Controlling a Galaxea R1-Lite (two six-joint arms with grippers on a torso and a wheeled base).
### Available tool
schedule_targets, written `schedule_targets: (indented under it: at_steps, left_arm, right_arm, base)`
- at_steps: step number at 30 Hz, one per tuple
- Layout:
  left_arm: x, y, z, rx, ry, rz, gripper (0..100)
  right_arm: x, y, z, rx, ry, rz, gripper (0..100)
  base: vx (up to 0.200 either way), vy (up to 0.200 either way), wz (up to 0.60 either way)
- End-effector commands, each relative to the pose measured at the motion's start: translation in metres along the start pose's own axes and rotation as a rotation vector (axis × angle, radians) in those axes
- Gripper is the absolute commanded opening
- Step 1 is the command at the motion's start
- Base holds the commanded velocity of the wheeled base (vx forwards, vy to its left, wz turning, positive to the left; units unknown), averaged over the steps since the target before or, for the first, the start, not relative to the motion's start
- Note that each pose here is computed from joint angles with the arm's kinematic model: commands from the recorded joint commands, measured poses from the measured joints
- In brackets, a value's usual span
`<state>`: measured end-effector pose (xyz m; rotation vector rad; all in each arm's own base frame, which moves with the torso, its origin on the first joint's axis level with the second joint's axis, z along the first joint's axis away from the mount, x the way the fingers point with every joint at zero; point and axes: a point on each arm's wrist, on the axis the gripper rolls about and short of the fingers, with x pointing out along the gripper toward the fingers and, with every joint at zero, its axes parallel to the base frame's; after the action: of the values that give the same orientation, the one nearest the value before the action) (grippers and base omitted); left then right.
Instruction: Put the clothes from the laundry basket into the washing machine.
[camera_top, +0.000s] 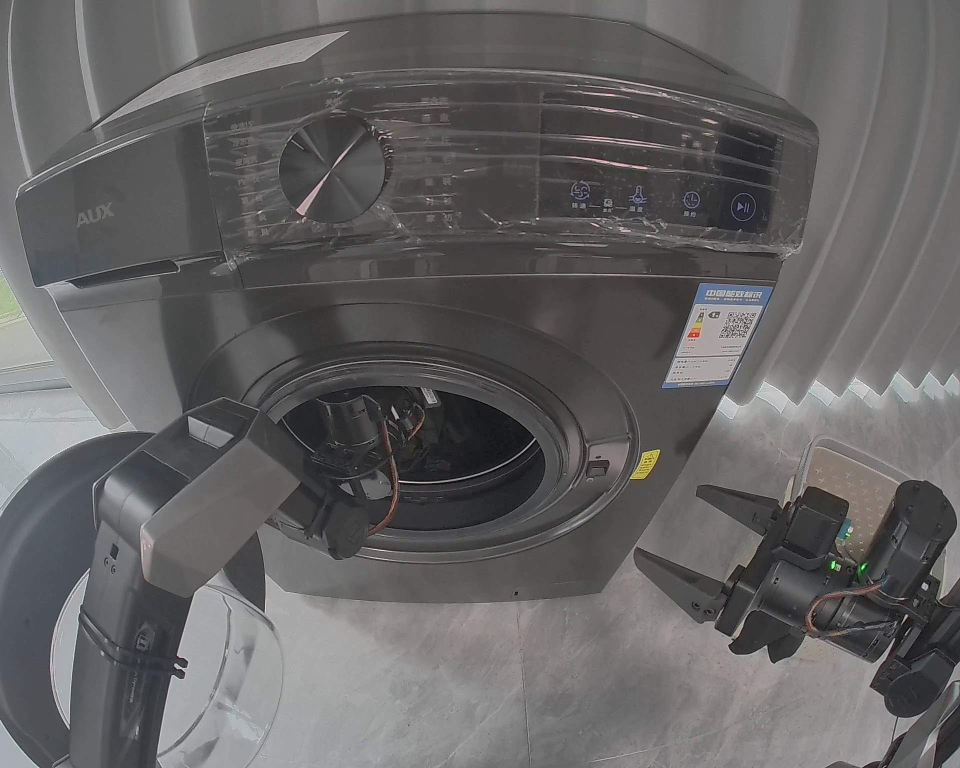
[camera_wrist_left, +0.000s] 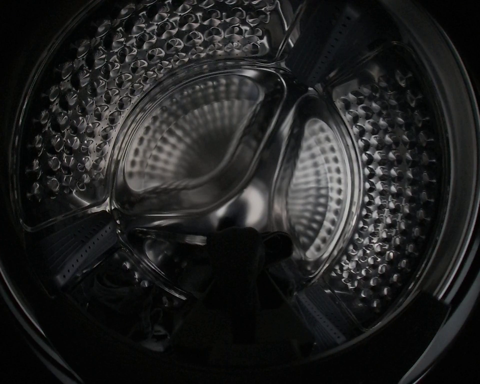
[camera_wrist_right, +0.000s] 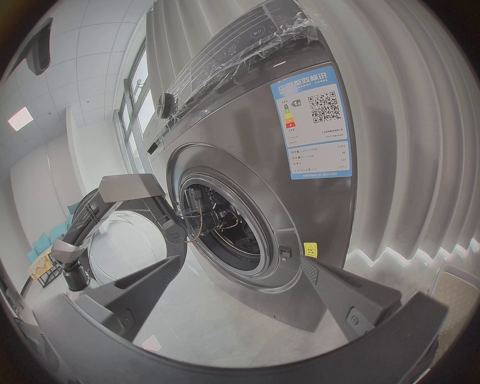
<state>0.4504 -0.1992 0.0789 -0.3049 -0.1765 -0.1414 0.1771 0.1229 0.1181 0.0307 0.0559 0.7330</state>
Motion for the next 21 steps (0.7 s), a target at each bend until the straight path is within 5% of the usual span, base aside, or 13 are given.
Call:
schedule_targets:
  at_steps: [1, 3, 4, 11, 21]
  left_arm:
    - [0.007, 0.011, -0.013, 0.008, 0.003, 0.021, 0]
    - [0.006, 0.012, -0.015, 0.009, 0.011, 0.023, 0]
    - [0.006, 0.012, -0.014, 0.005, 0.012, 0.023, 100]
    - [0.003, 0.006, -0.013, 0.000, 0.011, 0.011, 100]
    - [-0.052, -0.011, -0.004, 0.034, 0.150, -0.025, 100]
  right_arm:
    - [0.000, 0.000, 0.000, -0.001, -0.001, 0.001, 100]
    - [0.000, 0.000, 0.000, -0.001, -0.001, 0.001, 100]
    - [0.000, 0.000, 0.000, -0.001, -0.001, 0.001, 100]
    - [-0.001, 0.000, 0.000, -0.001, -0.001, 0.001, 100]
    - [-0.001, 0.000, 0.000, -0.001, -0.002, -0.001, 100]
  base:
    - [0.000, 0.000, 0.00]
    - [0.000, 0.000, 0.00]
    - [0.000, 0.000, 0.00]
    - [0.000, 0.000, 0.00]
    - [0.000, 0.000, 0.00]
